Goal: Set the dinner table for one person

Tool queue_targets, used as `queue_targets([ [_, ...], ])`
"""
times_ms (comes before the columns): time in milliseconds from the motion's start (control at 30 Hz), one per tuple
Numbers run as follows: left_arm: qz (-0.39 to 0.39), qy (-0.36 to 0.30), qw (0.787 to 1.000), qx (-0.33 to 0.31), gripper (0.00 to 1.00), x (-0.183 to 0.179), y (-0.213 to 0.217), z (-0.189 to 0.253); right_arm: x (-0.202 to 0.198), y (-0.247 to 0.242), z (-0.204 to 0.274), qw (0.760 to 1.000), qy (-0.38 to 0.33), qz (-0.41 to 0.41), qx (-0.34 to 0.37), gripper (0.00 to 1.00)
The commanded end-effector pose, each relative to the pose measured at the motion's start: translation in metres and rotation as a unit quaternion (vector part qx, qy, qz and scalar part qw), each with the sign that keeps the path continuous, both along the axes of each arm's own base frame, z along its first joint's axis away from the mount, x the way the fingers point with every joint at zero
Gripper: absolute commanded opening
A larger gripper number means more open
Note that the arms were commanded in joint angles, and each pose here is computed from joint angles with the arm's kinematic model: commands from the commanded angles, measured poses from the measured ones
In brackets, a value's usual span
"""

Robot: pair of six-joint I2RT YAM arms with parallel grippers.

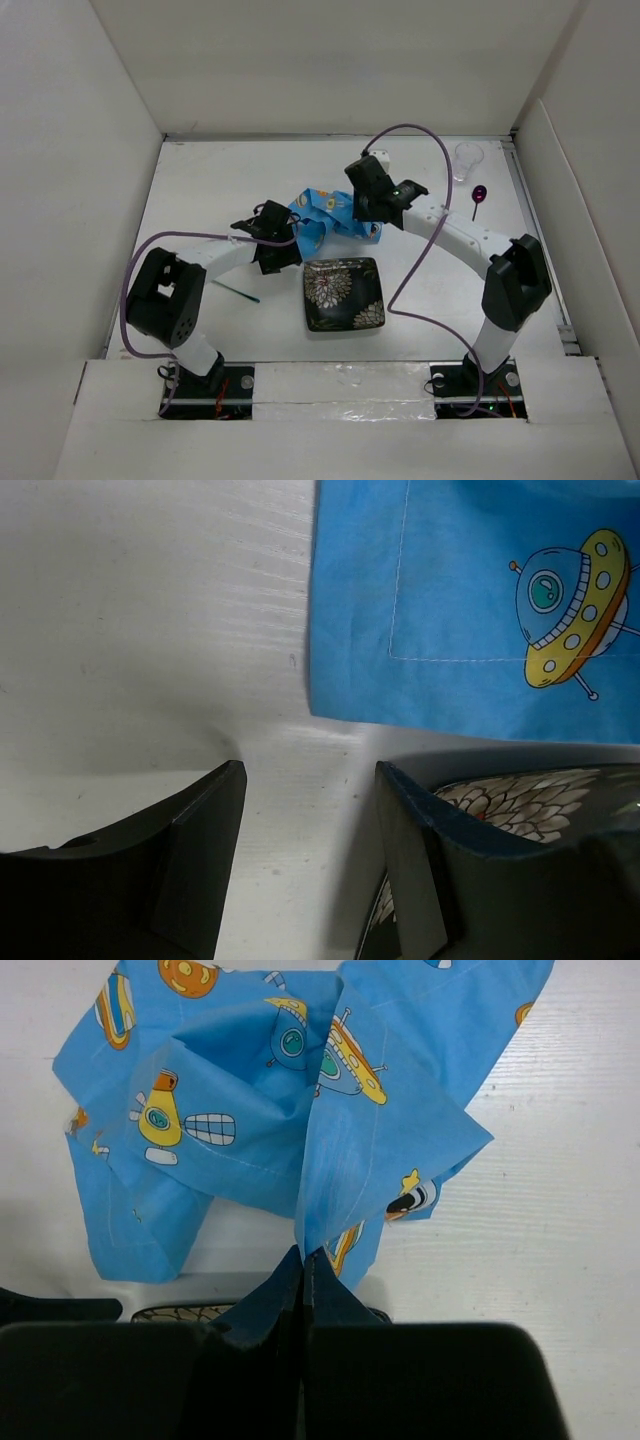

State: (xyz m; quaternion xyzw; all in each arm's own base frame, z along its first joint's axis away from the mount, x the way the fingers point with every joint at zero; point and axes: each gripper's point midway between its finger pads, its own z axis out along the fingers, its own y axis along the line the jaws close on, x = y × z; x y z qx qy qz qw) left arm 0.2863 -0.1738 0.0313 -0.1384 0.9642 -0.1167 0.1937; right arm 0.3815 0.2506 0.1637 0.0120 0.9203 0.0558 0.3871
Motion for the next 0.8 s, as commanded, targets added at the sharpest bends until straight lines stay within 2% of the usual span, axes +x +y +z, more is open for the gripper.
queue_targets([
  [0, 0.005, -0.037, 0.999, 0.018, 0.52, 0.018, 0.001, 0.015, 0.001, -0.005, 0.028, 0.999, -0.032, -0.016, 0.025, 0.0],
  [367, 0.009, -0.041, 0.997, 0.066, 0.54, 0.041, 0.006, -0.005, -0.007, -0.032, 0.035, 0.996, -0.033, -0.042, 0.075, 0.0],
  [567, -0.003, -0.022, 0.995, 0.095, 0.48, 0.04, 0.012, -0.023, -0.009, -0.026, 0.032, 0.995, -0.03, -0.032, 0.092, 0.0],
  [767, -0.048, 0.004, 0.991, 0.126, 0.35, 0.027, 0.004, -0.039, -0.007, -0.029, 0.04, 0.994, -0.039, -0.029, 0.098, 0.0],
])
